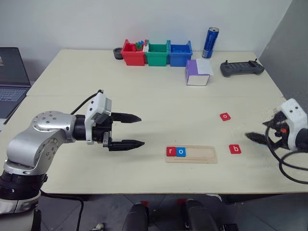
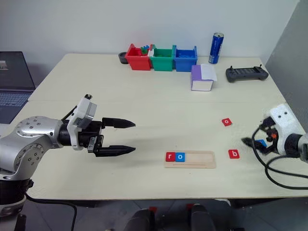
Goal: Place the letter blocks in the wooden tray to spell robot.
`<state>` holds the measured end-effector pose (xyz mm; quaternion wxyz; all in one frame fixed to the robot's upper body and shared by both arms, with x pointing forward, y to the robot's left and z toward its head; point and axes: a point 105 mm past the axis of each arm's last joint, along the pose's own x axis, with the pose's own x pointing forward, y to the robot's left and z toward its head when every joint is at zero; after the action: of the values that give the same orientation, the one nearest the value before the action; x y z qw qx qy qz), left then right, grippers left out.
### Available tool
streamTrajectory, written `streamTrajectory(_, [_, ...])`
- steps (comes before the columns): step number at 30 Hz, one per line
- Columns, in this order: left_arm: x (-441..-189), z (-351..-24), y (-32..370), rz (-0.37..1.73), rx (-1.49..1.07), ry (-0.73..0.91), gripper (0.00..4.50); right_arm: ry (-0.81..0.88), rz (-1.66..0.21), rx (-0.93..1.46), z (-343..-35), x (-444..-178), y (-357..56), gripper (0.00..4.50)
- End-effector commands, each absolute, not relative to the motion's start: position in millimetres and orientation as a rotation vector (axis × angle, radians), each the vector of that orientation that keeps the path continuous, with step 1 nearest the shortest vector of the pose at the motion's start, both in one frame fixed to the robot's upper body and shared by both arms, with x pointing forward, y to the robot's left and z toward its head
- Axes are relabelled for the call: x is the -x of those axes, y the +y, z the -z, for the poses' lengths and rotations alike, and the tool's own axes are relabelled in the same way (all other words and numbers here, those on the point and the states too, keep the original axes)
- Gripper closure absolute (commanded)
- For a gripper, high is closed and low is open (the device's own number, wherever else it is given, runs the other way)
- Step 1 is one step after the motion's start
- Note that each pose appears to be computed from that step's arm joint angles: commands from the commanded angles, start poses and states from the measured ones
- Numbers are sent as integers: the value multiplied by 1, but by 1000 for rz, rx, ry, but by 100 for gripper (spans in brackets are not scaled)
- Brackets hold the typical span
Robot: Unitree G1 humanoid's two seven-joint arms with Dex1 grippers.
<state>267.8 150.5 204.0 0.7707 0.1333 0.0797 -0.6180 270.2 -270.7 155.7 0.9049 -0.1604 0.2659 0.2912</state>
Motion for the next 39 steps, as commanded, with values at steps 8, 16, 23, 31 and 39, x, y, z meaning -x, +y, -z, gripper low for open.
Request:
streamTrajectory(8, [-257,-211,153,1366,-371,170,0,463,-1122,556,-149,-267,-263,3])
streamTrajectory(16, [-252,-212,156,1345,-376,178,0,548,-1207,615,-128,-295,-263,3])
streamTrajectory(23, [-246,-211,158,1314,-371,181,0,543,-1250,645,-124,-301,-266,3])
streamTrajectory(31, [-241,-209,158,1308,-359,193,0,533,-1290,682,-117,-295,-267,3])
streamTrajectory(39, [-242,-209,160,1303,-363,199,0,496,-1287,707,-111,-294,-265,3])
